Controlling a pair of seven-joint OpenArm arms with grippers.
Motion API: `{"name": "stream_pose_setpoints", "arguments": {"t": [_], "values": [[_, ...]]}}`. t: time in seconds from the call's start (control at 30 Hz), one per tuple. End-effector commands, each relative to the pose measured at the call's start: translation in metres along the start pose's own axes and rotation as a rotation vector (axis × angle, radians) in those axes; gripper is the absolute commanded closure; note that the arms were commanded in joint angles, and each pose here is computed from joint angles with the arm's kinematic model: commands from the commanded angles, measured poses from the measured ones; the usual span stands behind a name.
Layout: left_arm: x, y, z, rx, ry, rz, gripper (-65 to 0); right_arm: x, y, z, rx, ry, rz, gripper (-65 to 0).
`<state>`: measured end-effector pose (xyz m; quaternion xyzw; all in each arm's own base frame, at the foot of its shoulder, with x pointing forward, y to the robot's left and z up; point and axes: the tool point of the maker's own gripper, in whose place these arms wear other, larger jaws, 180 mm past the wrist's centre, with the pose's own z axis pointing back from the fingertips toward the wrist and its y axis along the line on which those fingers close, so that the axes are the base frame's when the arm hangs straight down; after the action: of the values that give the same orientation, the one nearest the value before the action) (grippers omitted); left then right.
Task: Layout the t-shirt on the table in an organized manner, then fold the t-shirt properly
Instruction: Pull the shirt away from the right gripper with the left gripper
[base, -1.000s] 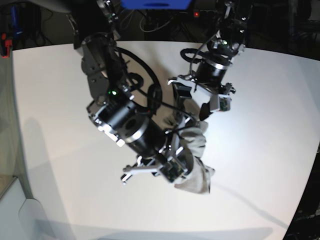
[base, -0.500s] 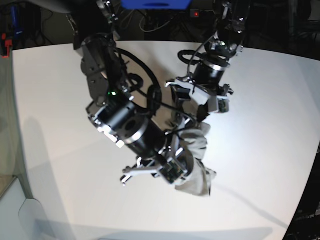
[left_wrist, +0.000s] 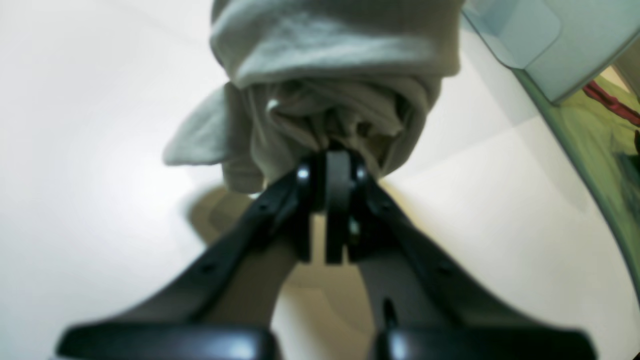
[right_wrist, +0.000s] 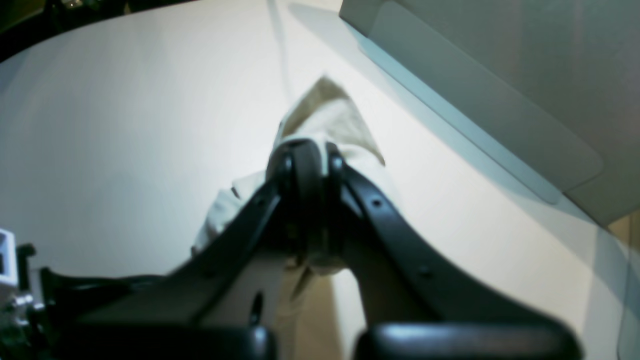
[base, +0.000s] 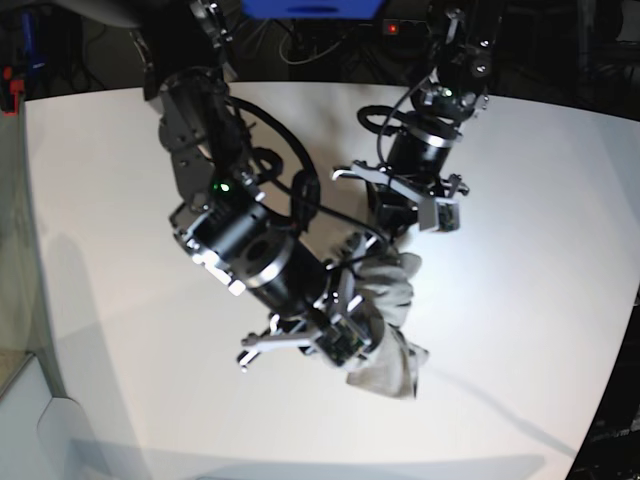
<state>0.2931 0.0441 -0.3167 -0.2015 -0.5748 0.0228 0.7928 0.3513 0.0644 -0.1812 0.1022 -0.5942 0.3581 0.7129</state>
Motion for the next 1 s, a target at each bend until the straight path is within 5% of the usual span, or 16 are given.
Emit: {"name": "stream_pose_setpoints", "arguments": {"t": [0.0, 0.23, 0.83, 0.97], "values": [[0.018, -0.004, 0.001, -0.009, -0.063, 0.004, -0.3, 0.022, -0.005, 0.003, -0.01, -0.078, 0.012, 0.0], [0.038, 0.002, 0.019, 0.007, -0.11, -0.014, -0.3, 0.009, -0.017, 0.006, -0.031, -0.048, 0.042, 0.0], [0.06, 0.073, 0.059, 0.216, -0.16, -0.047, -0.3, -0.029, -0.112, 0.024, -0.254, 0.047, -0.013, 0.0], [0.071, 0.097, 0.068, 0.267, -0.196, 0.017, -0.3, -0.045, -0.131, 0.028, -0.297, 0.083, -0.047, 0.0]]}}
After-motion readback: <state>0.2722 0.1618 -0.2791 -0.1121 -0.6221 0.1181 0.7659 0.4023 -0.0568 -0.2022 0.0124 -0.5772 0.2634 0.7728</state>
